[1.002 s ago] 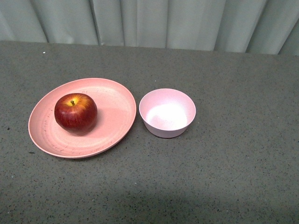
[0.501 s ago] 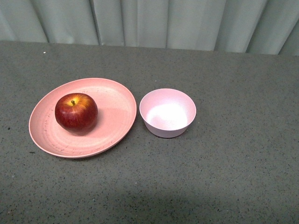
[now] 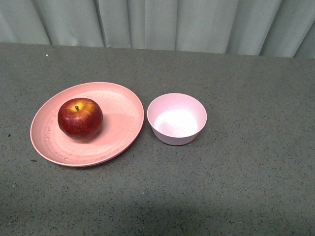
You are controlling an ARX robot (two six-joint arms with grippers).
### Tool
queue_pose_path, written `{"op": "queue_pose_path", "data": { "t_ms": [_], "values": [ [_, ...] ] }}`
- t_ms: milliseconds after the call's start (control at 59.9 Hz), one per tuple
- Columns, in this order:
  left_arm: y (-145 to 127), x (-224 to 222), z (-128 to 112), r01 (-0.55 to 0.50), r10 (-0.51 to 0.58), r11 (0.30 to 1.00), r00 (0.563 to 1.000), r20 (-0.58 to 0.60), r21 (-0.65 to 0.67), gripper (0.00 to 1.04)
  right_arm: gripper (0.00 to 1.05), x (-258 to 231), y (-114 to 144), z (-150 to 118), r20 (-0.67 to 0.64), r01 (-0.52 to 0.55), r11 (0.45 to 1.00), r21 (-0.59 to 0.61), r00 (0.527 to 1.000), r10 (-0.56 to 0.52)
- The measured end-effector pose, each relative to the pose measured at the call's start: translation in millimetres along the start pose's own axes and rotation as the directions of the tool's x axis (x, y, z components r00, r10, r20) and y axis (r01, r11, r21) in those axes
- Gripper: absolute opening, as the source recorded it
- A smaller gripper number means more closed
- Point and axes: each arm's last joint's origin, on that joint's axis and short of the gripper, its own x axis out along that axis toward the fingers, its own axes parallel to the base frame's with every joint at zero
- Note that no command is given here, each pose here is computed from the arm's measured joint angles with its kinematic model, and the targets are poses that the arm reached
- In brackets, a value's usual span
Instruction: Move apple from plate to bowl
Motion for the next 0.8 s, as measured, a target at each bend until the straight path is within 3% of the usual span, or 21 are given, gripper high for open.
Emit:
{"op": "queue_pose_path", "data": {
  "t_ms": [167,384,584,801],
  "values": [
    [-13.6,51.3,27.1,0.104,-0.104,0.994,0.994,-0.022,0.018,0.98,0.95,0.0,0.0,0.1,0.001,0.000,1.000,0.000,1.000,0.000],
    [-47.1,141.0,11.0,0.218,-0.201,0.975,0.941,-0.272,0.035,0.98,0.95,0.0,0.0,0.1,0.001,0.000,1.000,0.000,1.000,0.000],
    [-55.7,175.6,-1.1,0.263,-0.232,0.964,0.892,-0.387,0.029,0.98,0.95,0.0,0.0,0.1,0.001,0.000,1.000,0.000,1.000,0.000],
    [-59.6,191.8,-7.5,0.277,-0.240,0.961,0.868,-0.435,0.022,0.98,0.95,0.0,0.0,0.1,0.001,0.000,1.000,0.000,1.000,0.000]
  ]
}}
